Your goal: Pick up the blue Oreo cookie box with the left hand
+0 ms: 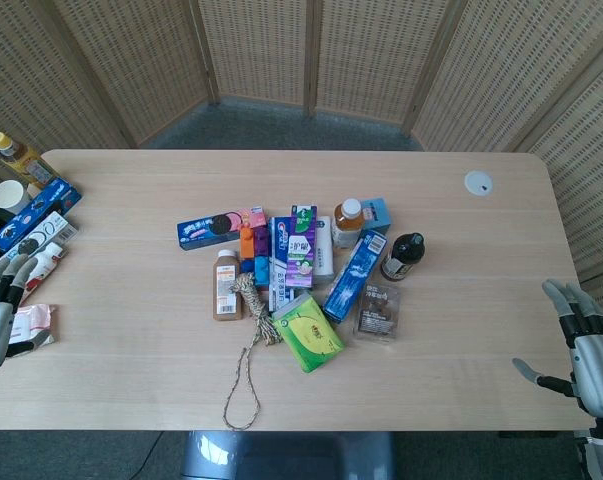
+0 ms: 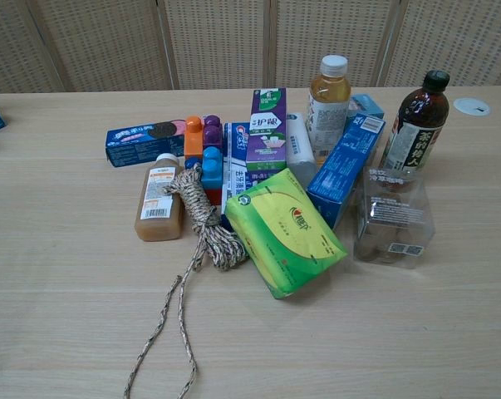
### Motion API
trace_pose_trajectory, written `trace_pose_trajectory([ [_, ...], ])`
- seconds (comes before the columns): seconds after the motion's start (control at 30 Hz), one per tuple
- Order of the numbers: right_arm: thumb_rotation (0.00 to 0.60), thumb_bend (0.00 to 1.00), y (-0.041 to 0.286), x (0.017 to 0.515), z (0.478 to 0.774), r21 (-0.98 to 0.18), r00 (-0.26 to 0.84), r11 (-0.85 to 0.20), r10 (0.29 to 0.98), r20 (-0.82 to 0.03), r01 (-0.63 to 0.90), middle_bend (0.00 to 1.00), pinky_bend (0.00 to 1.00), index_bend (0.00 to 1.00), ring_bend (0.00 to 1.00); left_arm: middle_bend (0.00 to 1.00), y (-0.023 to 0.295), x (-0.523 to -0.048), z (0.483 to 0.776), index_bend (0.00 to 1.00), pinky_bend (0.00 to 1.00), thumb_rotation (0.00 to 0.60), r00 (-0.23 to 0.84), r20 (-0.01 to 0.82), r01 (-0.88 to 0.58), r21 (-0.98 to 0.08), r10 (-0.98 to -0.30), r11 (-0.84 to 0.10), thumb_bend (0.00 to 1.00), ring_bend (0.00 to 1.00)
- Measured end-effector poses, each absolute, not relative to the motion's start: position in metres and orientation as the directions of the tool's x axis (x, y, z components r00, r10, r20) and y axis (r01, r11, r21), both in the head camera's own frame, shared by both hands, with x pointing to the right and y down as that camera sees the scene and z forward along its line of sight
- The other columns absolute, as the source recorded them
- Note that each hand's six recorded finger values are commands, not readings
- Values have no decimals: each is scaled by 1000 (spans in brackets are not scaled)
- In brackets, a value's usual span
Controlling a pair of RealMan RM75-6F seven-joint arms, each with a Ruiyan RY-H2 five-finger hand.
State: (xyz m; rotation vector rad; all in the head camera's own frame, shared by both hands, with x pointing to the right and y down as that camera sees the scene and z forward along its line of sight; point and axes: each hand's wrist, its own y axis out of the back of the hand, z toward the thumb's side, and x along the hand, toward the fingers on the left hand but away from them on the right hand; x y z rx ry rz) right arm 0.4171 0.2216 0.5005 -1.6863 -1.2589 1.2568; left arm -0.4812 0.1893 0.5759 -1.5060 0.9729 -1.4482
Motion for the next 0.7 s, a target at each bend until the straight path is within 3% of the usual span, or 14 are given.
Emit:
trace_pose_trajectory([
  [0.33,600,0,221,418,499,-902,65,-303,952,-298,308,0,0,0,0,0,113,-425,622,57,0,600,74,430,71,-902,-900,-426,59,0],
  [0.7,600,0,220,420,501,-896,61,-307,951,-304,320,0,0,0,0,0,58,-360,680,74,0,600,31,530,269,-821,-847,-503,59,0],
])
